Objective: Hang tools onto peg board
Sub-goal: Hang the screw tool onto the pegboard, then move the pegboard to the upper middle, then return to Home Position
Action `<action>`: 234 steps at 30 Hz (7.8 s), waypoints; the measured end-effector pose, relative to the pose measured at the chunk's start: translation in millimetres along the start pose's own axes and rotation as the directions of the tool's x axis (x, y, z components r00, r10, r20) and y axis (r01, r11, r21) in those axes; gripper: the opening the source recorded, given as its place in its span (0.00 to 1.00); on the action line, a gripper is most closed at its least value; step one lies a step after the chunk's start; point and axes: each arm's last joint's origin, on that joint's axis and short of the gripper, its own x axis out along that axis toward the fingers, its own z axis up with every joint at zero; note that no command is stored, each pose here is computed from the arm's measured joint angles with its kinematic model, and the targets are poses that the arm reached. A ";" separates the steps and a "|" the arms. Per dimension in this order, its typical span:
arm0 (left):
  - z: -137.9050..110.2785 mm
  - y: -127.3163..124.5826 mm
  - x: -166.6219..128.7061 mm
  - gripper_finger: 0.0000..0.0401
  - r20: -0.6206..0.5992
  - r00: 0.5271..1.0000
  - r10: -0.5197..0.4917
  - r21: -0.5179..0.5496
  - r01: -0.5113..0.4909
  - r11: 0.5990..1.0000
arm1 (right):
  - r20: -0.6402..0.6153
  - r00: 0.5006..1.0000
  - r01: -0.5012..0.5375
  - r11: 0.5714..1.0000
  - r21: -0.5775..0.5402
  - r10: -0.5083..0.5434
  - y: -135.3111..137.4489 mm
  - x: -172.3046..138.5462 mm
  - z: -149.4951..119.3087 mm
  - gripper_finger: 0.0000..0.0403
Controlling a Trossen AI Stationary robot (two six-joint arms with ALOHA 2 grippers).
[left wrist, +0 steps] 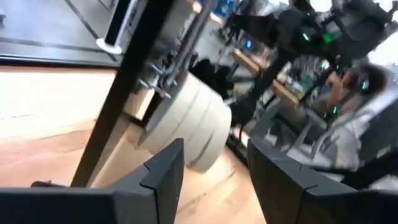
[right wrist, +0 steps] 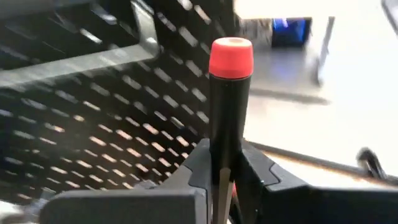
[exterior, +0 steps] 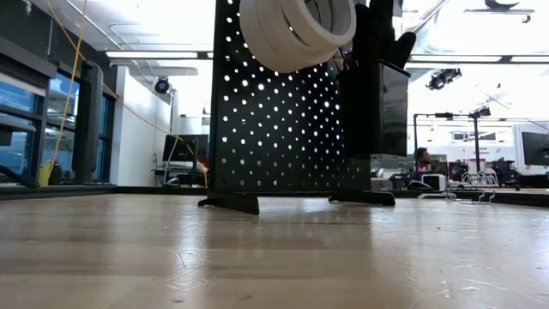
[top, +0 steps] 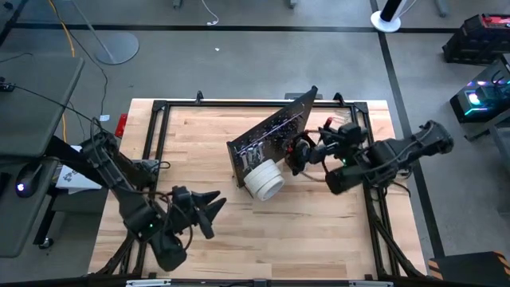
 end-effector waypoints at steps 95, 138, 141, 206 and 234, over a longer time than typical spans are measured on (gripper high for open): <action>-11.6 22.0 107.7 0.00 -0.005 0.954 0.298 0.333 -0.280 0.900 | -0.002 0.936 -0.352 0.936 0.009 0.352 -52.9 27.8 -20.2 0.52; 19.9 71.6 147.0 0.00 0.065 0.823 0.565 0.573 -0.494 0.654 | -0.163 0.953 -0.248 0.967 0.066 0.255 -68.5 35.3 -37.5 0.52; 22.8 75.9 148.6 0.00 0.074 0.807 0.586 0.593 -0.508 0.625 | -0.166 0.950 -0.255 0.964 0.072 0.263 -68.0 35.2 -37.4 0.52; 23.4 89.4 123.3 0.00 -0.183 0.636 0.750 0.780 -0.370 0.504 | -0.256 0.884 -0.391 0.919 0.057 0.392 -62.3 33.0 -38.0 0.52; 101.6 121.1 64.0 0.00 -0.067 0.801 -0.595 0.101 0.599 0.795 | -0.251 0.621 -0.697 0.669 0.258 0.743 -62.9 -7.2 -11.6 0.00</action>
